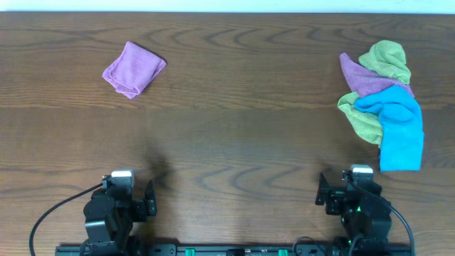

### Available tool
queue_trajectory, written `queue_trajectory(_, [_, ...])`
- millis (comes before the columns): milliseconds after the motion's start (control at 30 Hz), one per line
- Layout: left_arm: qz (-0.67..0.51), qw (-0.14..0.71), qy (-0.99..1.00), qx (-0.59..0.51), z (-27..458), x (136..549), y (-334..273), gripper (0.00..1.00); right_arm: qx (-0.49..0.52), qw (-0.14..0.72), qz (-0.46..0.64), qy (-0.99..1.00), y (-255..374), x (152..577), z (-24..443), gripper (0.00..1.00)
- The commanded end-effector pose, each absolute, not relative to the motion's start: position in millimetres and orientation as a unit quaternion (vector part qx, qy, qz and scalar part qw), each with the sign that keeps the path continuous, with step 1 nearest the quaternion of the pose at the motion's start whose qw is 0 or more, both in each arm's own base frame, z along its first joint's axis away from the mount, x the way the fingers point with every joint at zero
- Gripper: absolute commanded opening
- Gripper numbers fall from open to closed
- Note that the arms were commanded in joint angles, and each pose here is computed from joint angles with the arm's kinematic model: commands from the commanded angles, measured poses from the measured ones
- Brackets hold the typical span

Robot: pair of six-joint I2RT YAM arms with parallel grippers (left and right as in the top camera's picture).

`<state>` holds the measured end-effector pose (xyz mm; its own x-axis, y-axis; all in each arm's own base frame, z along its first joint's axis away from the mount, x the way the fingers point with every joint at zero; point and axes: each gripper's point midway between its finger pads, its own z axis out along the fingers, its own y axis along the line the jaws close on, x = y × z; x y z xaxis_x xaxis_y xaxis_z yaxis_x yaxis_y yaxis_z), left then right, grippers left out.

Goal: Fold the cloth
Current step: 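Move the right gripper toward the blue cloth on the right pile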

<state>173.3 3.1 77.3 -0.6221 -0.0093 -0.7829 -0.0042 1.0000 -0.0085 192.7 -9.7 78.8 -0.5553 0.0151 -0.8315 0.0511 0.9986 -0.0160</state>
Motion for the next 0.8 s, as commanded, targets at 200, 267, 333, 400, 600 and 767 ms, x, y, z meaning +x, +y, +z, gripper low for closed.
queue_trajectory(200, [0.008, 0.400, 0.917, 0.002, 53.1, 165.0, 5.5, 0.95, 0.016, 0.470, -0.023, 0.882, -10.9, 192.6, 75.8, 0.99])
queue_trajectory(267, [0.008, 0.400, 0.917, 0.002, 53.1, 165.0, 5.5, 0.95, 0.020, 0.470, -0.031, 0.882, -14.0, 192.4, 75.8, 0.99])
queue_trajectory(333, [0.008, 0.400, 0.917, 0.002, 53.1, 165.0, 5.5, 0.95, 0.021, 0.482, -0.031, 0.876, -14.2, 195.6, 81.8, 0.99])
queue_trajectory(400, [0.008, 0.400, 0.917, 0.002, 53.1, 165.0, 5.5, 0.95, 0.030, 0.487, -0.029, 0.872, -15.1, 196.0, 89.9, 0.99])
queue_trajectory(600, [0.008, 0.400, 0.917, 0.002, 53.1, 165.0, 5.5, 0.95, 0.131, 0.469, -0.030, 0.873, -36.5, 194.2, 135.6, 0.99])
queue_trajectory(767, [0.008, 0.400, 0.917, 0.002, 53.1, 165.0, 5.5, 0.95, 0.184, 0.424, -0.053, 0.885, -59.8, 198.6, 185.2, 0.99])
